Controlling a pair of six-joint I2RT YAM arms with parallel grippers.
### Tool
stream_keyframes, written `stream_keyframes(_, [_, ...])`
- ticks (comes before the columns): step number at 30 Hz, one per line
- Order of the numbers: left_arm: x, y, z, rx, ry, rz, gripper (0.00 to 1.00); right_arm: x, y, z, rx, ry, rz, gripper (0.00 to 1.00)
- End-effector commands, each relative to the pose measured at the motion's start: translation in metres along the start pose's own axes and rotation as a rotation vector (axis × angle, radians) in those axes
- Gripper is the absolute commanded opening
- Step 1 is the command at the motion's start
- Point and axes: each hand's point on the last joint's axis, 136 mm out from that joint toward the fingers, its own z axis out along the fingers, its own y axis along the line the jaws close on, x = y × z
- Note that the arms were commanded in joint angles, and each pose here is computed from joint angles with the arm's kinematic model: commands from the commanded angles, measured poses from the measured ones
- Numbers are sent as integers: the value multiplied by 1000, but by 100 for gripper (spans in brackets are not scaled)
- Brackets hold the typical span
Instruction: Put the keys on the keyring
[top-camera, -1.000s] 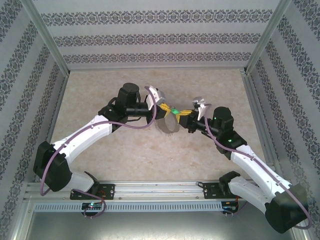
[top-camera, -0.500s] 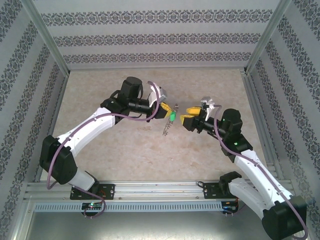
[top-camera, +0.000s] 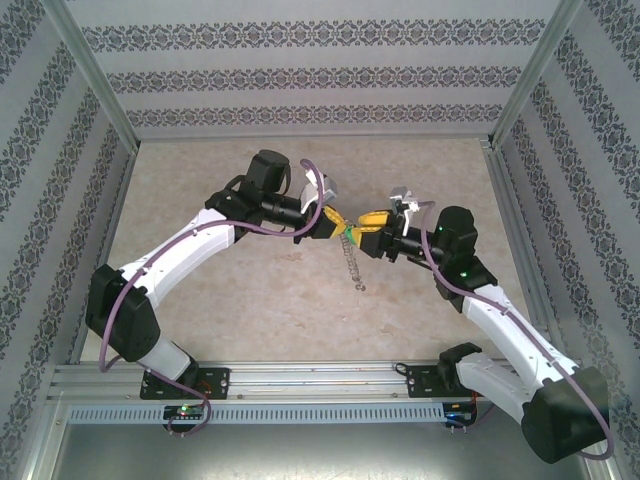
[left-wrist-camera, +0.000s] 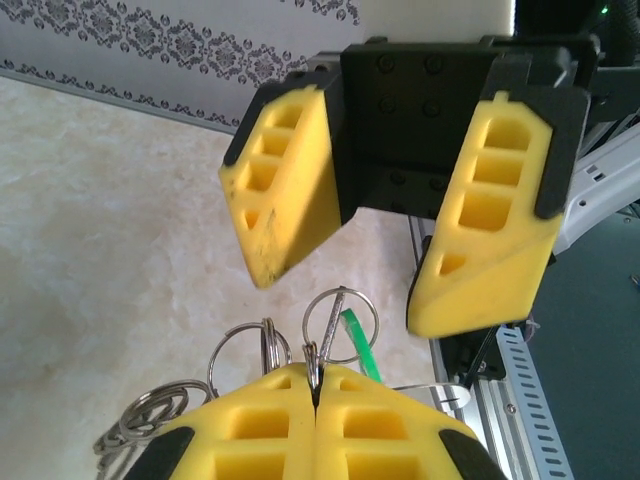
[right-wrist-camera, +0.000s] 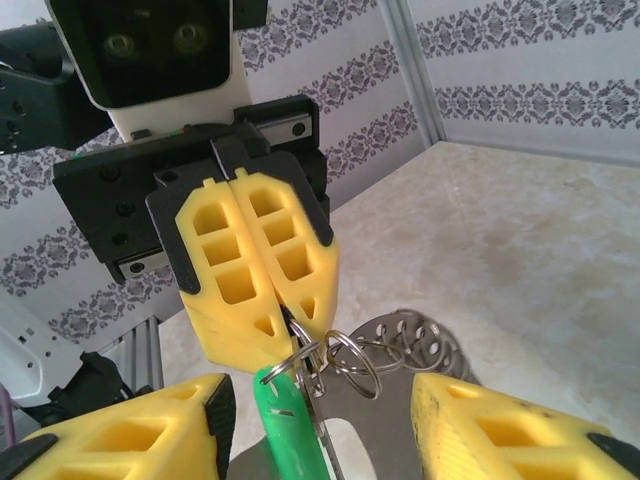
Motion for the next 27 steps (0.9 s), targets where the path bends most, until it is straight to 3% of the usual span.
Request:
stream_keyframes(1, [-13,-5,-7,34,-23,40,0,-15,17,4,-71,-21,-53,49])
stream_keyframes(7, [-14,-7,-7,47,-19,38,0,-15,16,8,-77,-17,-56,39])
stream_keyframes(15, [-15,-8,-7,56,-15,39,0,-16,13,12,-81,-16,-60,0])
stream_keyframes(23, [-22,-5,-9,13,-40,51,0,-22,7,7,-54,-50,-72,0])
stream_keyframes(27, [-28,0,-13,-45,-78,67,27,-28,6,3,-48,-67,-78,0])
